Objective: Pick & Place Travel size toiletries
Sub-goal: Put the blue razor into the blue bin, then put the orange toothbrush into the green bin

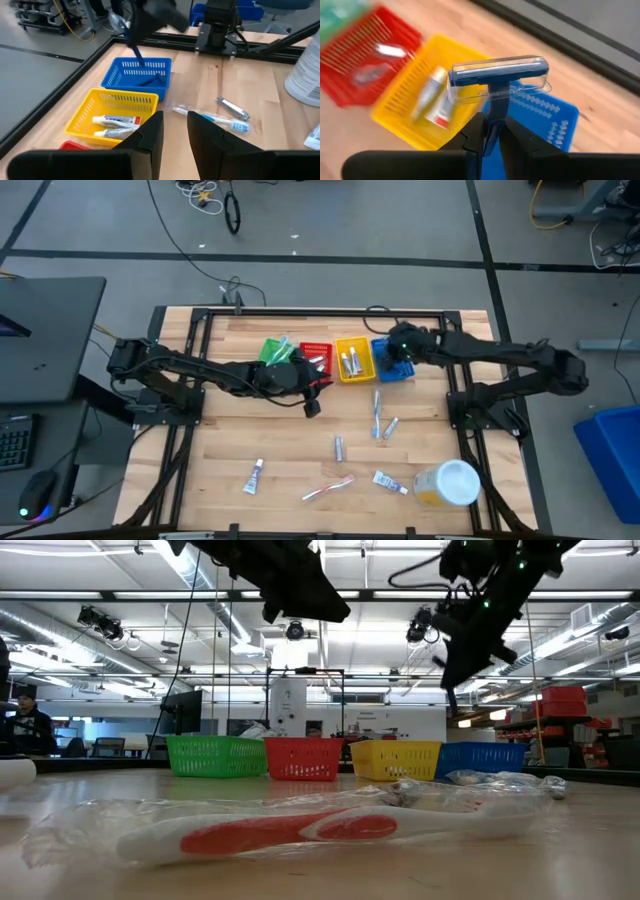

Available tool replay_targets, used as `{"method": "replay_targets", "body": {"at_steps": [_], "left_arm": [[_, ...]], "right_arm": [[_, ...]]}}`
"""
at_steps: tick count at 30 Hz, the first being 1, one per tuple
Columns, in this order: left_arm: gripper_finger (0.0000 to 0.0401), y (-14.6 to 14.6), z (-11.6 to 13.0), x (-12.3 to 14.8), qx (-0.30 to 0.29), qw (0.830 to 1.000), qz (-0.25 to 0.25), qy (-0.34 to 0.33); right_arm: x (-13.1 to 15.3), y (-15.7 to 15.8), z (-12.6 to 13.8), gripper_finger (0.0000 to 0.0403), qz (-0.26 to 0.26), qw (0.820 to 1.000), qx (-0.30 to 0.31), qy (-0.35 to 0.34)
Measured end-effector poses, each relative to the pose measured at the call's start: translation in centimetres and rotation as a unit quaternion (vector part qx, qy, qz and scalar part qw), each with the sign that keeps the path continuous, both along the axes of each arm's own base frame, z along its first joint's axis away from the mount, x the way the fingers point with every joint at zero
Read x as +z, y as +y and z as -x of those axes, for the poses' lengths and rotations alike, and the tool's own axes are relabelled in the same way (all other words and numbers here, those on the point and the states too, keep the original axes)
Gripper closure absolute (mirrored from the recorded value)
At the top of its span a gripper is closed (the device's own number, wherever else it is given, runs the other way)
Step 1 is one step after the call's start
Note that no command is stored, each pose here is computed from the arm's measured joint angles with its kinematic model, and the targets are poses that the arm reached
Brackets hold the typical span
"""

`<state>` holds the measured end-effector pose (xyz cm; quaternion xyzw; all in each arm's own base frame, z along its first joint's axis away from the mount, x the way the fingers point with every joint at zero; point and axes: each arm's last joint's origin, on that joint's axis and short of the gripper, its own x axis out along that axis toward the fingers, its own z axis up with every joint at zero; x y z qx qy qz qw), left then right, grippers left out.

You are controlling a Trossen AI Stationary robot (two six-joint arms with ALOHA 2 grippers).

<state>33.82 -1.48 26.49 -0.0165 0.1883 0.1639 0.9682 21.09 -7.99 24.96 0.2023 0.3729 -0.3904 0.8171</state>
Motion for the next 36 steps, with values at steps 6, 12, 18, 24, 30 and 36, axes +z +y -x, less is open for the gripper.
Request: {"method": "replay_targets", "body": {"at_steps": [6,12,18,24,30,36], "left_arm": [[0.0307,0.0,0.0,0.0,0.001,1.000,0.000,0.000],[0.0307,0.0,0.0,0.0,-0.002,1.000,-0.005,0.002],[0.0307,0.0,0.0,0.0,-0.002,1.000,-0.006,0.002],[0.0307,0.0,0.0,0.0,-0.002,1.000,-0.006,0.003],[0.0307,-0.1,0.1,-0.1,0.001,1.000,0.017,0.002],[0.0307,-0.1,0.2,-0.4,0.004,1.000,0.025,0.017]], "right_arm": [[-3.5,-0.8,0.8,0.0352,-0.026,0.998,-0.033,0.051],[-6.0,-1.3,1.5,0.0346,-0.061,0.995,-0.058,0.057],[-7.5,-1.6,1.5,0.0340,-0.064,0.993,-0.045,0.086],[-7.7,-2.1,1.5,0.0294,-0.062,0.993,-0.029,0.094],[-7.3,-2.3,1.3,0.0245,-0.039,0.996,-0.021,0.083],[-6.2,-1.8,0.9,0.0227,-0.004,0.996,0.046,0.072]]}}
